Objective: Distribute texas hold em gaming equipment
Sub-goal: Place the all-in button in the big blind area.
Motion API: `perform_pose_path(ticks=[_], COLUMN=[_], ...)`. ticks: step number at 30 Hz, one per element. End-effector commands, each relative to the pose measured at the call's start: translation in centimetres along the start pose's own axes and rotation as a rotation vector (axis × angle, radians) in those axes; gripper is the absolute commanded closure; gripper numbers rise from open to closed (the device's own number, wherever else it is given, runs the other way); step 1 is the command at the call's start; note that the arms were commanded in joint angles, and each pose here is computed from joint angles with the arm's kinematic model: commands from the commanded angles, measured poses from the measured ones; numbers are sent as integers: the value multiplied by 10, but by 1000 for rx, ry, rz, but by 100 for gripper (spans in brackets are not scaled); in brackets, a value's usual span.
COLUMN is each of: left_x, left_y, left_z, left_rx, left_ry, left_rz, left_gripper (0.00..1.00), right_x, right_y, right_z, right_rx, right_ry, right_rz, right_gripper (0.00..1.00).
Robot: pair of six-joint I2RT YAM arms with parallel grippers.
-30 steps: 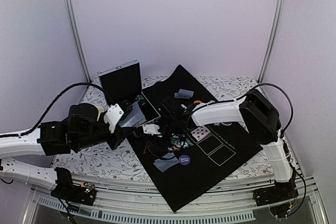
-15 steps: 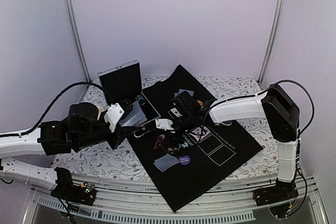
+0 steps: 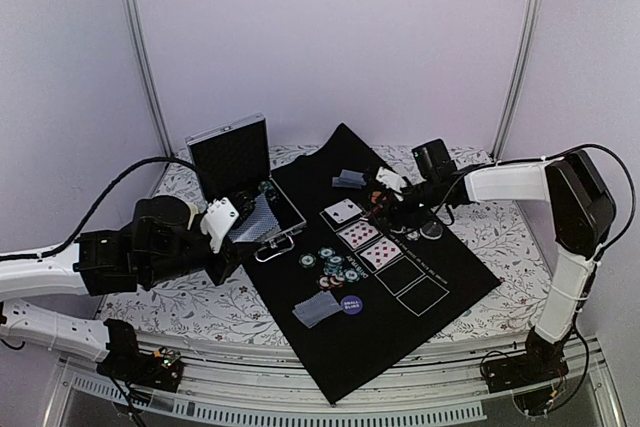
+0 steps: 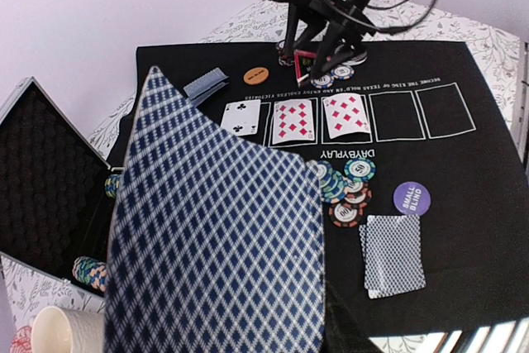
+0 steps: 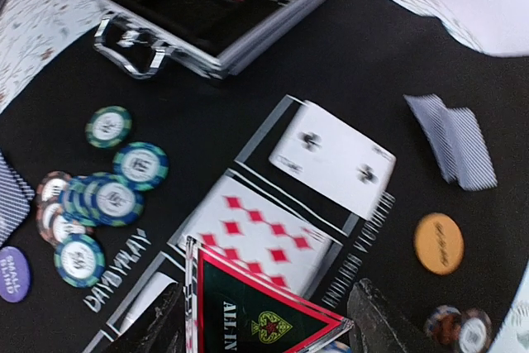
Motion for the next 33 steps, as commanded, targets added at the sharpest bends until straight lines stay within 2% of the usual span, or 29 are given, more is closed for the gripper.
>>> perform_pose_path(ticks=[1, 5, 8, 11, 17, 20, 26, 30, 33], left_x=[-11, -11, -12, -13, -13, -13, -13, -13, -13], left_y=[3, 3, 3, 3, 2, 2, 2, 2, 3], left_z=[6, 6, 6, 6, 6, 6, 6, 6, 6], left_rx=[-8, -9, -7, -7, -4, -3, -6, -3, -2], left_ry=[17, 19, 18, 17, 11, 11, 13, 15, 16], left_rz=[-30, -32, -34, -34, -26, -26, -25, -24, -24], left_gripper=[65, 65, 65, 65, 65, 65, 65, 65, 65], right_x=[9, 42, 59, 61, 40, 20, -11, -11, 4], right_y=[43, 63, 68, 68, 67, 61, 17, -17, -33], right_z=[-78, -138, -167, -181, -195, -187, -141, -114, -114], right_rx=[189, 356, 424, 436, 430, 413, 328, 269, 276], right_ry=[-187, -343, -418, -460, -472, -451, -296, -275, -323], right_rz=[-29, 24, 62, 51, -16, -38, -2, 34, 69], right_gripper=[53, 54, 54, 55, 56, 57, 58, 59, 62])
Point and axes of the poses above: each gripper's point midway between its finger pads, its own y axis back along the fingers, its own z axis along the line the jaws close on, x = y × z, the point moved 5 cm from there along y, back along the fingers, and after that the axes turned 8 degrees about -y, right-handed, at the moved point
